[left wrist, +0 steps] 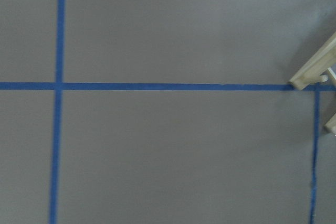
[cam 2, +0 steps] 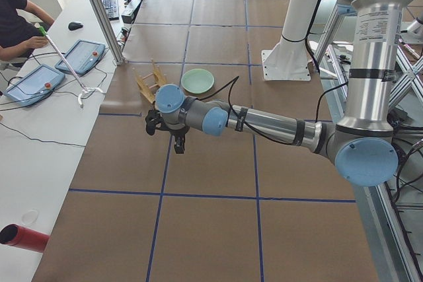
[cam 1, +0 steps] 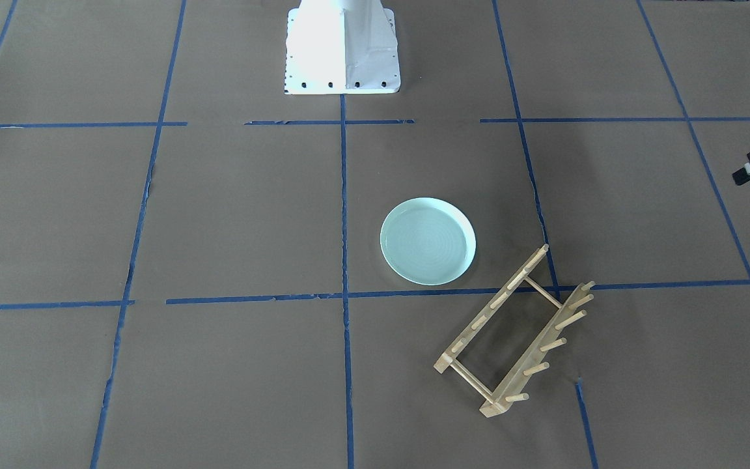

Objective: Place plate on rack

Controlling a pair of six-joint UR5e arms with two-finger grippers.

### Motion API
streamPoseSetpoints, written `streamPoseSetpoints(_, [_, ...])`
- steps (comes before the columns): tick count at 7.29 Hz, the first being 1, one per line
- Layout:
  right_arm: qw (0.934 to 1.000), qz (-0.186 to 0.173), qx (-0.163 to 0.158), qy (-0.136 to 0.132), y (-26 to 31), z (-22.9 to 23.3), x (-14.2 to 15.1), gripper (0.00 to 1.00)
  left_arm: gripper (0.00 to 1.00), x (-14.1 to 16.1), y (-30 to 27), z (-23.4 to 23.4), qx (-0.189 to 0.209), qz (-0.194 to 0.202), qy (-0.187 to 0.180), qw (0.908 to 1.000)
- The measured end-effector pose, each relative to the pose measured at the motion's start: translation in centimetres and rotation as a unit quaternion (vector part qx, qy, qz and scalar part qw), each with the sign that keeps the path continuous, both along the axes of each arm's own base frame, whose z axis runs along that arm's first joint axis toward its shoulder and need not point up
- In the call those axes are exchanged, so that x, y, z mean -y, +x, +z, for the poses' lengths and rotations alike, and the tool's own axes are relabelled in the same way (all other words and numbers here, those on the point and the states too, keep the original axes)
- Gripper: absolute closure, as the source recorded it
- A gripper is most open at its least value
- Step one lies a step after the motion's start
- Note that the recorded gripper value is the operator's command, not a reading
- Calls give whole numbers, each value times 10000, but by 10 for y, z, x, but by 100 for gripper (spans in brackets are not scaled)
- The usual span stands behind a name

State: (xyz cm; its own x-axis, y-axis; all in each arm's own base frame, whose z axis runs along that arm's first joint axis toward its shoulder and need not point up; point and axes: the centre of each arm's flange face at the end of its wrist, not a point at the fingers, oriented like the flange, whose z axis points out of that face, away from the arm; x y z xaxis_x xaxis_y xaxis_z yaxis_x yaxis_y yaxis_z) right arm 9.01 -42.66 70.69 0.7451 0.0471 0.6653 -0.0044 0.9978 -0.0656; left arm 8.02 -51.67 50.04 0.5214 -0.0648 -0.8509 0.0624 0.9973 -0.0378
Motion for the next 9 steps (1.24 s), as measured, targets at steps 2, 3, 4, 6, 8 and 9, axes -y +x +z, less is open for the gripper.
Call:
streamPoseSetpoints(2, [10000,0,0,4,0,0,0,0,0,12,126,-103,-169,-216,-581,9979])
streamPoseSetpoints(3, [10000,0,0,4,0,0,0,0,0,8,183,-142,-108,-210,-796,9965])
streamPoseSetpoints(4, [10000,0,0,5,0,-1,0,0,0,8,240,-188,127,-168,-959,9952])
streamPoseSetpoints(6, [10000,0,0,5,0,0,0,0,0,3,354,-275,855,-240,-868,9923])
streamPoseSetpoints(8, [10000,0,0,5,0,0,0,0,0,9,444,-319,1347,-423,-711,9874])
streamPoseSetpoints(9, [10000,0,0,5,0,0,0,0,3,9,475,-326,1543,-441,-467,9859])
